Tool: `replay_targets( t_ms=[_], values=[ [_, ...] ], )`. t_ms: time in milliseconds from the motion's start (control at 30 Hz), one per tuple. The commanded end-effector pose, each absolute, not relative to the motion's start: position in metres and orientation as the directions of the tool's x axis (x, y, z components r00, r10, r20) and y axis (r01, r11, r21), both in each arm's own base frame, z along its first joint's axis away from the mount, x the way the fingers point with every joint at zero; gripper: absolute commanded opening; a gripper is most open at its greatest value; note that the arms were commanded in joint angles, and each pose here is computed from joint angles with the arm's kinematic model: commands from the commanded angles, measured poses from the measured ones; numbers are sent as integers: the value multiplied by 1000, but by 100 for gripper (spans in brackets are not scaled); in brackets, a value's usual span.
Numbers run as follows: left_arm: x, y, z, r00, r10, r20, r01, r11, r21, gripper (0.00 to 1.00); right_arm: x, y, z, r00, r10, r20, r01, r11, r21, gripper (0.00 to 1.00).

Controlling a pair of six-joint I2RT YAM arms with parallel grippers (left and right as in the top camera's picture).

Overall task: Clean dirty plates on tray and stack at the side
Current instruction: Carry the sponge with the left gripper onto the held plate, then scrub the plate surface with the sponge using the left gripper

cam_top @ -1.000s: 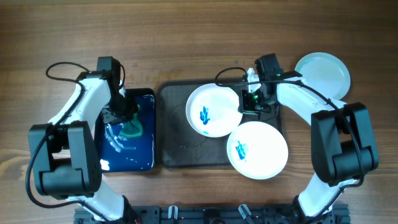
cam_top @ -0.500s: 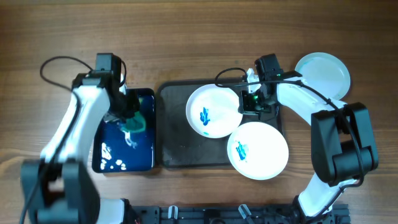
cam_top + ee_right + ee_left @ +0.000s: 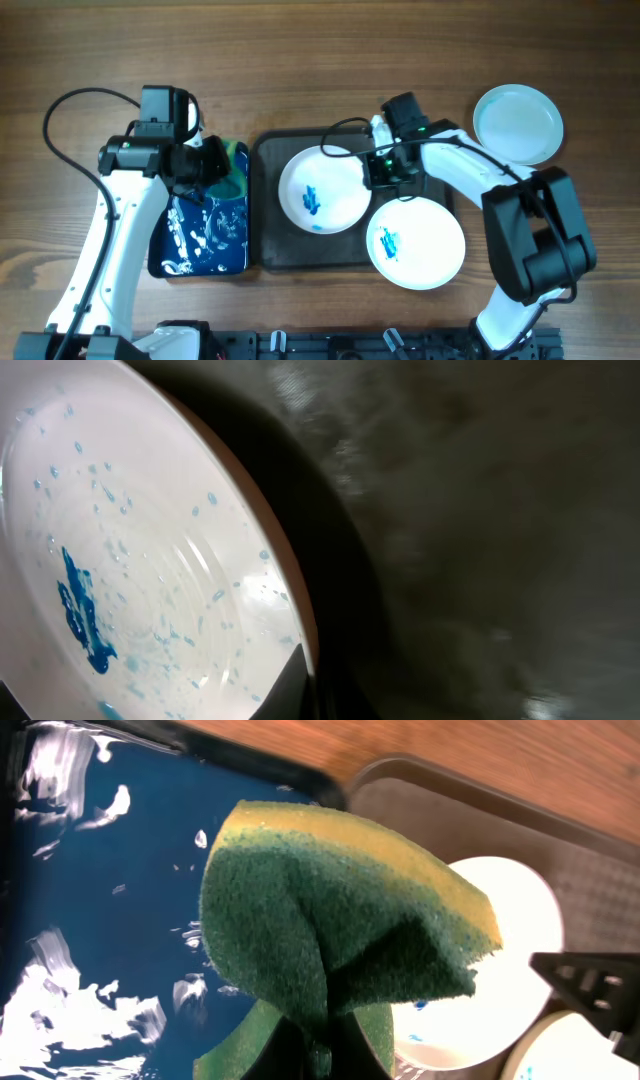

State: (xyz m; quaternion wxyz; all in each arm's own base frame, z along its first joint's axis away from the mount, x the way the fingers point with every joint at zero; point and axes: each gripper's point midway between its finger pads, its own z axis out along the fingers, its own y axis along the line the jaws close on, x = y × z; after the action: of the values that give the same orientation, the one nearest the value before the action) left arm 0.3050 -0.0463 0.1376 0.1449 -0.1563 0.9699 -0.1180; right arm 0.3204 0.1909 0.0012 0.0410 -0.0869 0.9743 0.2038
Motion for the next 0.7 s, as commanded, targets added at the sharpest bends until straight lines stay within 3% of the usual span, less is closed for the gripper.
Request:
replay_targets(
  t_ms=[0,200,367,567,667],
  values=[
    [312,-85,131,-941,-273,-198,-189,913,-361,4,318,196,-7,-990,-116,-85,-140,914,380,5],
    [317,-161,97,-982,-91,-164,-16,911,-412,4,318,196,-7,-991,-104,-79,-126,916,381,4],
    [310,-213,44,-996,-42,-73,-9,914,-406,4,316,196,-7,-993,-98,-68,-116,918,380,5],
    [301,-218,-12,-997,-68,35,-76,938,-339,4,313,194,-8,-994,-95,-56,-109,920,377,5],
    [298,-184,-31,-979,-195,53,-201,966,-162,4,312,194,-8,-994,-95,-51,-107,920,376,4]
  ],
)
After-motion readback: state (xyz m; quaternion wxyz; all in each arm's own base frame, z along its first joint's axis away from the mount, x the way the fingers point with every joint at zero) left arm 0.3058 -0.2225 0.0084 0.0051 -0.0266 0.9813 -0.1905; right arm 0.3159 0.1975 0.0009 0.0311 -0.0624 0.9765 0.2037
